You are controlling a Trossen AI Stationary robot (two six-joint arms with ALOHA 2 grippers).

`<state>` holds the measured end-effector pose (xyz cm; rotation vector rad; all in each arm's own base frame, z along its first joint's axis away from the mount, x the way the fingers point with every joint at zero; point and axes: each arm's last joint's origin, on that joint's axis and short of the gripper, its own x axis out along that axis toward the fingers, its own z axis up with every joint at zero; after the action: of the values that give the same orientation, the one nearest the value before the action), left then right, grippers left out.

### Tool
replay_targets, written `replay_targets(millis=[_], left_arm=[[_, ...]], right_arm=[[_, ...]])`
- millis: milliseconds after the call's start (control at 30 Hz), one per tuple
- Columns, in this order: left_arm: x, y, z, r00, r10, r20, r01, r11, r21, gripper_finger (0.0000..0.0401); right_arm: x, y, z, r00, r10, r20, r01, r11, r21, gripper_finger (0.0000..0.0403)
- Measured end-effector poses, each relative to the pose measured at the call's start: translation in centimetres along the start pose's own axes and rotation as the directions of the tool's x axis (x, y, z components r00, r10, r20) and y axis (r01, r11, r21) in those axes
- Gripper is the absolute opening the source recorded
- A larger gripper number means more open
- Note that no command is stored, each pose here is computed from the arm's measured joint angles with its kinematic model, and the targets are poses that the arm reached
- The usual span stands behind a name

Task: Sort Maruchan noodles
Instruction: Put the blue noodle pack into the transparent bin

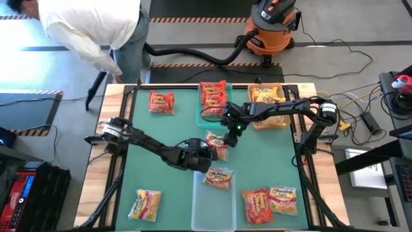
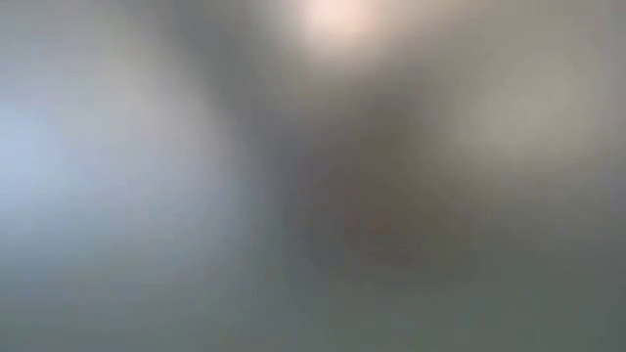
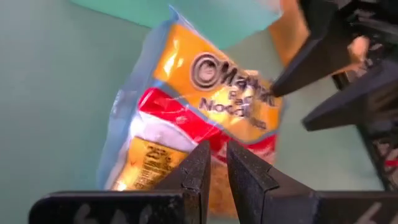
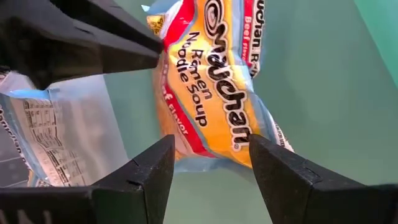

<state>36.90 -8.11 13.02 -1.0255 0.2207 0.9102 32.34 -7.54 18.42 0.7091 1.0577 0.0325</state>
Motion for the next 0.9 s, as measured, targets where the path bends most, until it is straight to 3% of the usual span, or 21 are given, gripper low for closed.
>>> replay_targets(millis=[133,467,767,900], left_arm=[[0.9,0.3,-0.3,0.995,0.018,-0.097,-0.018,1.0,0.002,0.0036],[1.2,1.6,-1.3,0.973,0.104,-0.206,-0.096,0.994,0.051,0.0036],[1.3,1.9,-1.2,0.969,0.122,-0.215,-0.113,0.992,0.055,0.0036],[1.3,1.9,-1.2,0.969,0.124,-0.215,-0.114,0.992,0.056,0.0036]], right_arm=[[-0.1,-0.2,0.1,1.0,-0.002,0.006,0.002,1.0,0.004,0.0196],[-0.9,0.5,1.3,0.999,0.019,0.045,-0.018,1.0,-0.019,0.0196],[-0.2,0.5,1.9,0.999,0.019,0.041,-0.019,1.0,-0.014,0.0196],[0.6,0.9,1.9,0.994,0.105,0.003,-0.105,0.994,-0.011,0.0196]])
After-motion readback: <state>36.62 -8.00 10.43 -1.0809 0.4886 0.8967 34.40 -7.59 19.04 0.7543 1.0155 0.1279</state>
